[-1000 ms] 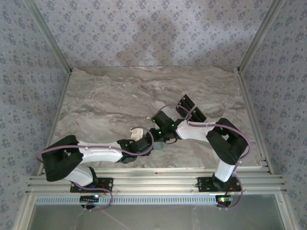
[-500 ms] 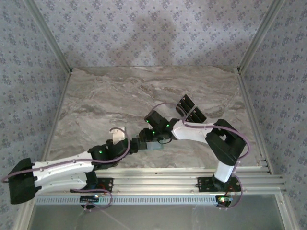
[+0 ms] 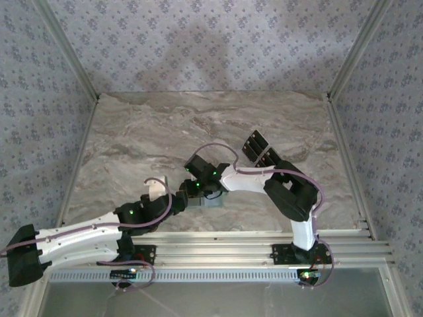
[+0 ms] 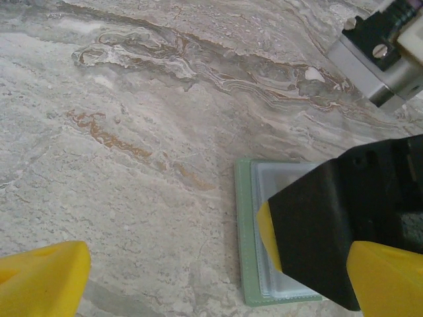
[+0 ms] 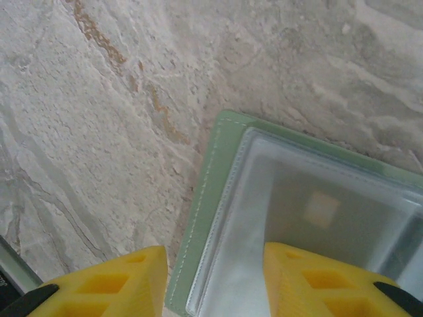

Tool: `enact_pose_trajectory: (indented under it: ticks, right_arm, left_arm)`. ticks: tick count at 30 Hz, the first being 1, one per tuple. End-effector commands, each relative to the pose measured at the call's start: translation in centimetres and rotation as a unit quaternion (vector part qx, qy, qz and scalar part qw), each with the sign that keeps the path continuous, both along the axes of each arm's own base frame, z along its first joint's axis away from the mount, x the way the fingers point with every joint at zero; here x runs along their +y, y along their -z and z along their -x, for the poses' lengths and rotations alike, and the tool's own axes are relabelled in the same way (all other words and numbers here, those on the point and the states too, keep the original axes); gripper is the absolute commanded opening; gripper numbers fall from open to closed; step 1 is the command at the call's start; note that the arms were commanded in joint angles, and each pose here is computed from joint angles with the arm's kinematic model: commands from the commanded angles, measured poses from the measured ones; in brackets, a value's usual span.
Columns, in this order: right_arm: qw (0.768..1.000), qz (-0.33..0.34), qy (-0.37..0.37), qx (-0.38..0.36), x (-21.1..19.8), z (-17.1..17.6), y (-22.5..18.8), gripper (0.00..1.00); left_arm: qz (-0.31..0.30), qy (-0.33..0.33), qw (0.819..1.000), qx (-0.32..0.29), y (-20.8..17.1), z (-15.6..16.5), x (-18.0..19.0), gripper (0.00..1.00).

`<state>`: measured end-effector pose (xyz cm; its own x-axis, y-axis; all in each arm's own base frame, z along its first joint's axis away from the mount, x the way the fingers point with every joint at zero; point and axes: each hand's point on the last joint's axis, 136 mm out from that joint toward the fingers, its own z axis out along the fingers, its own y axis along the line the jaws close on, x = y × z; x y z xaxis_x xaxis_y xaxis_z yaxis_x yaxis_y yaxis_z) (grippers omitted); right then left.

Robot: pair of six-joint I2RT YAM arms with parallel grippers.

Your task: Put the credit cards into the card holder

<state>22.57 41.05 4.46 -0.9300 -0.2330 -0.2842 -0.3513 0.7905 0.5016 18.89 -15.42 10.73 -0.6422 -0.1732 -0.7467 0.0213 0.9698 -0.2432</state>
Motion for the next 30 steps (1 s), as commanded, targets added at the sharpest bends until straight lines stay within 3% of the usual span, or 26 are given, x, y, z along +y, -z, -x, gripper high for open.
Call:
enact_pose_trajectory:
  ticks: [1, 7, 12, 15, 22, 30]
  right_arm:
    - [1.000, 0.006, -0.006, 0.007, 0.0, 0.0, -0.6, 0.45]
    - [0.999, -0.030, -0.020, -0.037, -1.0, -0.9, -7.0, 0.44]
    - [0.997, -0.015, 0.021, -0.077, -6.4, -3.1, -10.7, 0.45]
    - [0.992, 0.031, 0.065, -0.103, -11.6, -5.0, -11.4, 0.45]
    - [0.963, 0.202, 0.136, -0.117, -23.8, -6.7, -8.6, 0.45]
    - [0.930, 0.311, 0.156, -0.117, -29.5, -6.9, -7.2, 0.44]
  left_arm:
    - [-0.006, -0.010, 1.000, -0.002, 0.2, -0.1, 0.5, 1.00]
    - [-0.007, 0.001, 1.000, 0.005, 0.2, -0.5, -0.4, 1.00]
    - [-0.026, 0.010, 1.000, 0.012, 0.0, -0.9, -1.2, 1.00]
    - [-0.039, 0.009, 0.999, 0.022, 0.1, -1.3, -1.5, 1.00]
    - [-0.082, 0.014, 0.995, 0.058, 1.2, -2.0, -2.2, 1.00]
    - [-0.109, 0.019, 0.989, 0.094, 3.0, -2.4, -2.8, 1.00]
